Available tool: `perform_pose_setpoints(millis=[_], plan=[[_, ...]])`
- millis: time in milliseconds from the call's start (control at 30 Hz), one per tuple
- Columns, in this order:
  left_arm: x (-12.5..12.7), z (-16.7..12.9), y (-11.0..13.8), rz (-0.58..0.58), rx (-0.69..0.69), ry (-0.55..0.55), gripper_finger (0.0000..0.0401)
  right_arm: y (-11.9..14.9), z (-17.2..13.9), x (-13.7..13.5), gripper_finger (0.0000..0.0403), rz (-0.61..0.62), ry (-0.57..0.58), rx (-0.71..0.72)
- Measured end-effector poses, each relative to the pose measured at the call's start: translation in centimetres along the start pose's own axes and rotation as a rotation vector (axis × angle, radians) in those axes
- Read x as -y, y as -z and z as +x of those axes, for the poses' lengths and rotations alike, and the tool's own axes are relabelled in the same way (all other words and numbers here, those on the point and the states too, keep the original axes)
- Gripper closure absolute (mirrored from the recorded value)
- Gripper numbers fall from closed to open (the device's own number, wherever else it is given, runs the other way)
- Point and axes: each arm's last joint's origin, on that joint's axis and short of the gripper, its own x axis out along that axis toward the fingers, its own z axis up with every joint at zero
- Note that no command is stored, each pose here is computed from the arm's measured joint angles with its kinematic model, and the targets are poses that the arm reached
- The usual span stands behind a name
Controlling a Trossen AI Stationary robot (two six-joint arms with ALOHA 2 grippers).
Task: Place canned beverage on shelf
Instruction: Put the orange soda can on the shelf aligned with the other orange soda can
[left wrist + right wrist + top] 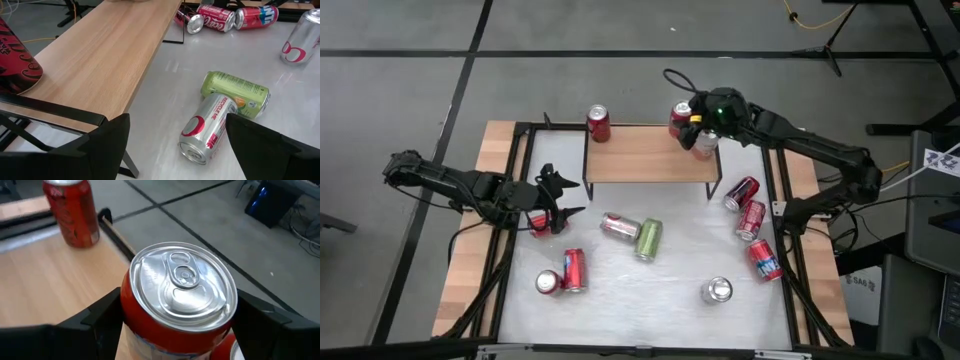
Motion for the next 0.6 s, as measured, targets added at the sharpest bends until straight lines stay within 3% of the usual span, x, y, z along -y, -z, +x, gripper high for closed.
perform_pose_setpoints(millis=[333,600], plan=[[0.0,0.0,0.0,0.0,0.0,0.0,0.0081,0.1,0.7,0.0,0.0106,0.008,0.002,0.016],[0.0,0.0,0.0,-0.001,0.001,0.0,0.0081,0.9,3.1,-0.6,0.0104,0.02,-0.012,-0.028]])
